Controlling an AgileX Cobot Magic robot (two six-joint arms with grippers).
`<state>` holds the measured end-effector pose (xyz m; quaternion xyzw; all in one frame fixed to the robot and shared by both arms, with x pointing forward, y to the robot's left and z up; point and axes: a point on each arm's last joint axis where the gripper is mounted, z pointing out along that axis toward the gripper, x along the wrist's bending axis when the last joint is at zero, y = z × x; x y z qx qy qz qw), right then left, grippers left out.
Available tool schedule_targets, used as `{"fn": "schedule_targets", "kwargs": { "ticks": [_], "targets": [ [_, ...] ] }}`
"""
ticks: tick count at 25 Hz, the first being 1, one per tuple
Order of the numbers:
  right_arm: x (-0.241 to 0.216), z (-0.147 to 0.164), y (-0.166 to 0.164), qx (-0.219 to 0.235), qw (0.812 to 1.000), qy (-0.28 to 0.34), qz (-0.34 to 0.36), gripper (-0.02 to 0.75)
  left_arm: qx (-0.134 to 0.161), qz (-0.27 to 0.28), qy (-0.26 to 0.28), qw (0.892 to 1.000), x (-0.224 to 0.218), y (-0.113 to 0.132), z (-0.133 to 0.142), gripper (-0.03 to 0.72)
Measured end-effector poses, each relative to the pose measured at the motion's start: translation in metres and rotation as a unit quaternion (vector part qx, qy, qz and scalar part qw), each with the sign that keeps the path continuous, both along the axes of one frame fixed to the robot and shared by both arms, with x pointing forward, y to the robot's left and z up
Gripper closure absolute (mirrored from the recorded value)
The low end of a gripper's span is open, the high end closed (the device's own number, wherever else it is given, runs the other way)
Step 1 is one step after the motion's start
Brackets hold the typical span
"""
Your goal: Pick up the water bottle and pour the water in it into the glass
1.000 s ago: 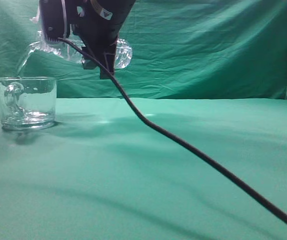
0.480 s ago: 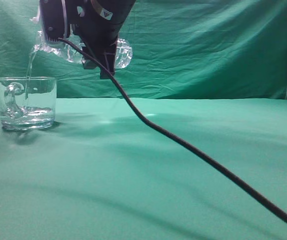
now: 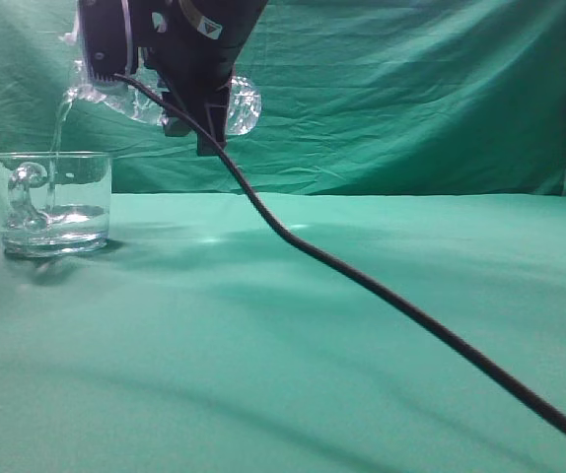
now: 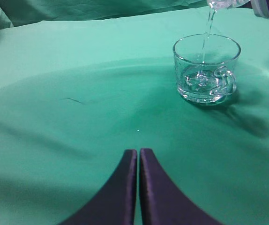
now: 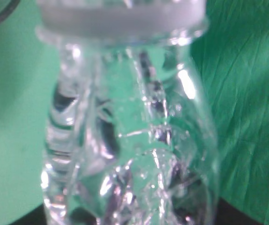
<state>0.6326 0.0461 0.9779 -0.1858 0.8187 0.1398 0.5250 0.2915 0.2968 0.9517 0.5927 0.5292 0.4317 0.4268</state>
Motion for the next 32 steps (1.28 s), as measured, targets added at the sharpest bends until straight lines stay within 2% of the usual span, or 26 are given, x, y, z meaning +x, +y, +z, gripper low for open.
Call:
{"fn": "schedule_targets", "kwargs": {
  "ticks": [4,7,11,13,17,21,23,27,29,32],
  "targets": [
    [0.0,0.0,0.0,0.022,1.0,0.012,-0.011,0.443,0.0,0.0,0.0,1.0,0.0,0.0,0.0,0.688],
    [0.0,0.0,0.0,0.081,0.995,0.043,-0.04,0.443,0.0,0.0,0.0,1.0,0.0,0.0,0.0,0.688],
    [-0.001,0.0,0.001,0.181,0.975,0.097,-0.085,0.443,0.0,0.0,0.0,1.0,0.0,0.0,0.0,0.688],
    [-0.001,0.001,0.001,0.231,0.959,0.123,-0.111,0.443,0.0,0.0,0.0,1.0,0.0,0.0,0.0,0.688],
    [-0.004,0.018,-0.003,0.341,0.906,0.181,-0.173,0.443,0.0,0.0,0.0,1.0,0.0,0.0,0.0,0.688],
    [-0.013,0.064,-0.021,0.424,0.847,0.203,-0.249,0.443,0.0,0.0,0.0,1.0,0.0,0.0,0.0,0.688],
    [-0.021,0.089,-0.035,0.439,0.826,0.209,-0.284,0.443,0.0,0.0,0.0,1.0,0.0,0.0,0.0,0.688],
    [-0.037,0.123,-0.062,0.424,0.806,0.264,-0.319,0.443,0.0,0.0,0.0,1.0,0.0,0.0,0.0,0.688],
    [-0.045,0.133,-0.074,0.409,0.797,0.31,-0.32,0.443,0.0,0.0,0.0,1.0,0.0,0.0,0.0,0.688],
    [-0.058,0.147,-0.095,0.41,0.778,0.362,-0.309,0.443,0.0,0.0,0.0,1.0,0.0,0.0,0.0,0.688]
  ]
}}
